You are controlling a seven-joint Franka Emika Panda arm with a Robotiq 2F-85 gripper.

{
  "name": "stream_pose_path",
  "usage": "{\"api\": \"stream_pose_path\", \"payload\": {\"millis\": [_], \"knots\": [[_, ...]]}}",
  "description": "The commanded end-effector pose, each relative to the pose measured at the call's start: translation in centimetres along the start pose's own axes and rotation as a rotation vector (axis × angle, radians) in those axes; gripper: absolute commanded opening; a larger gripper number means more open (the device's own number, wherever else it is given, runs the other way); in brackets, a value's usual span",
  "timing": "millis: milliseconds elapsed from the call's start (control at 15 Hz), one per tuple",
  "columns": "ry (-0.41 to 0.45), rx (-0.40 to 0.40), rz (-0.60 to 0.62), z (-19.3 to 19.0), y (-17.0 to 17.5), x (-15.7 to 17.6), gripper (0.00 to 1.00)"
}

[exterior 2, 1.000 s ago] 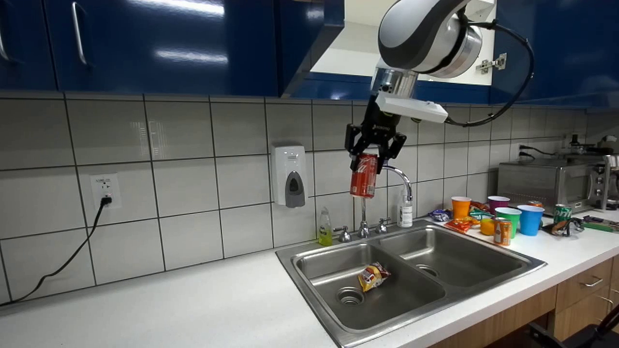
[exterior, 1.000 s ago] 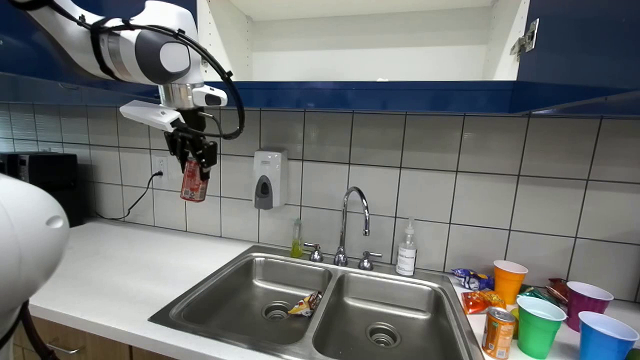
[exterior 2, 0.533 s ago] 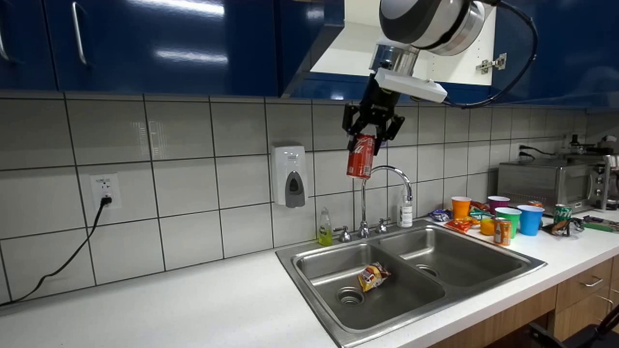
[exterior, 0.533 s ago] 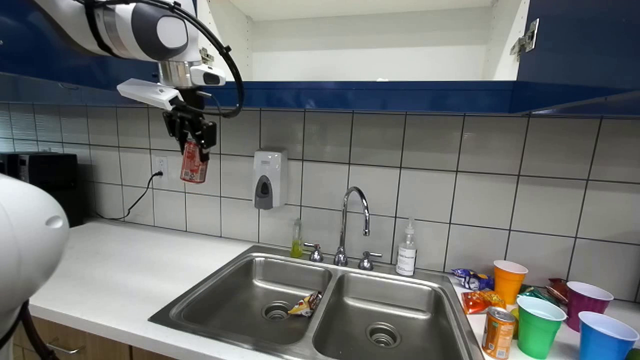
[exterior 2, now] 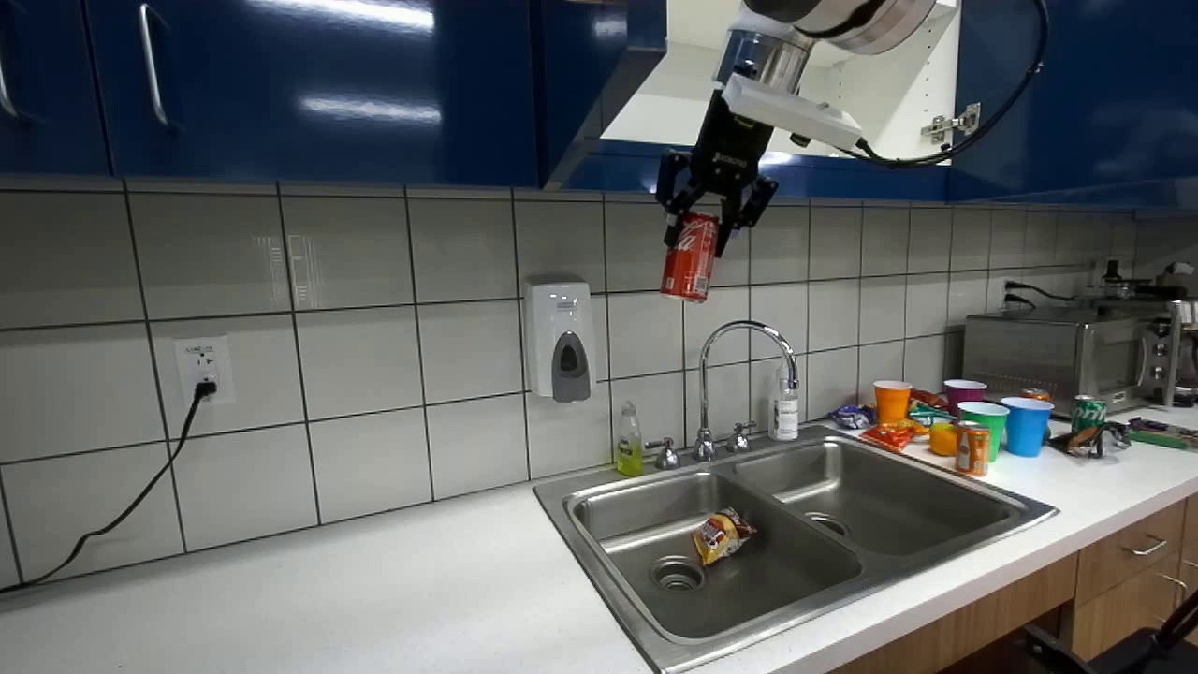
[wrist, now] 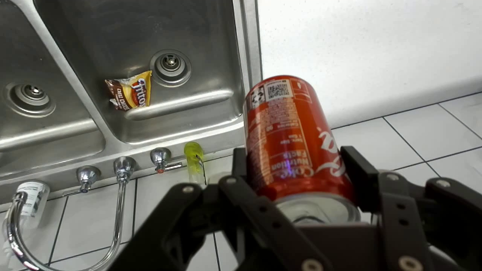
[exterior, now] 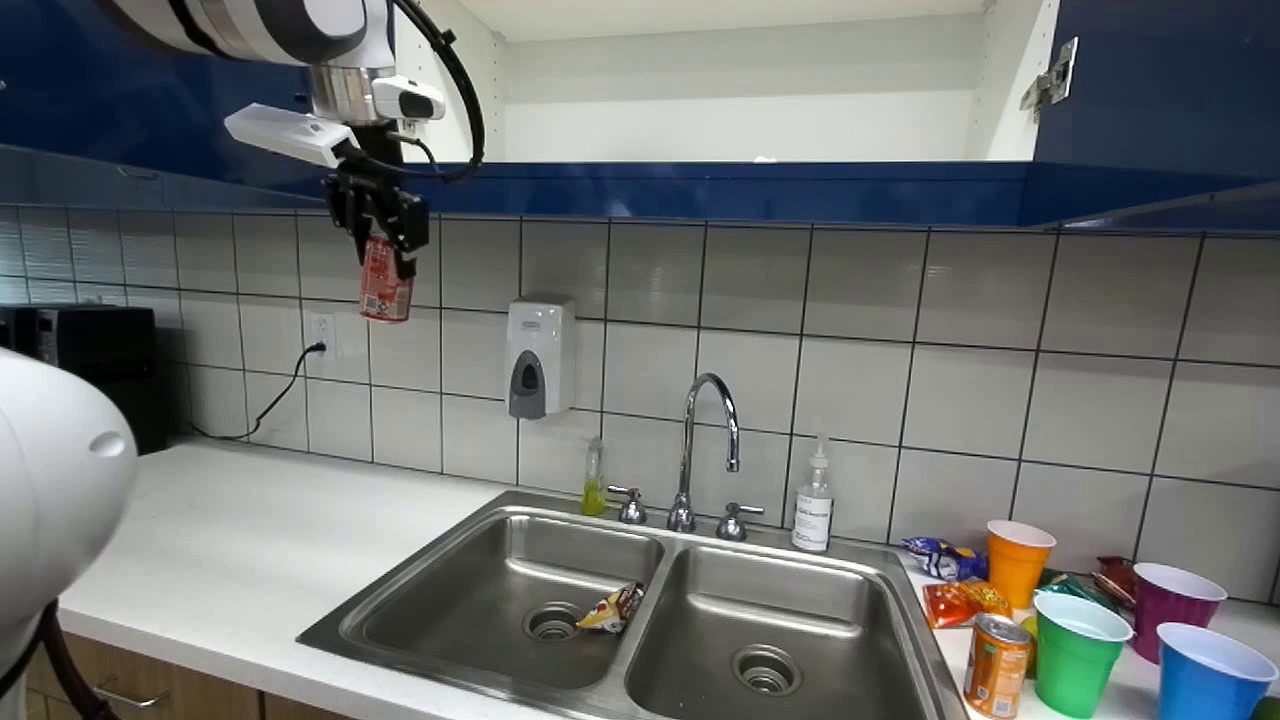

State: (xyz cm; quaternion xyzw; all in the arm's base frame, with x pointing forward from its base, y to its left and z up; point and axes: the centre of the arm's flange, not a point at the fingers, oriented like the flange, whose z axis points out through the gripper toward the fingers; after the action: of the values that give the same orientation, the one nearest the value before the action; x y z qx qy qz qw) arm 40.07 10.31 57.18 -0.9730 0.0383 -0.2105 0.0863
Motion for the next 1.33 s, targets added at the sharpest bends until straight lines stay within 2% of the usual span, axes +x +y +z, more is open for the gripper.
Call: {"api": "stream_pose_path", "payload": {"millis": [0, 1267], "knots": [[0.024, -0.027, 0.017, -3.0, -0.9, 1.1, 0.38], [0.105, -0.038, 0.076, -12.3, -2.4, 4.5, 0.38]]}}
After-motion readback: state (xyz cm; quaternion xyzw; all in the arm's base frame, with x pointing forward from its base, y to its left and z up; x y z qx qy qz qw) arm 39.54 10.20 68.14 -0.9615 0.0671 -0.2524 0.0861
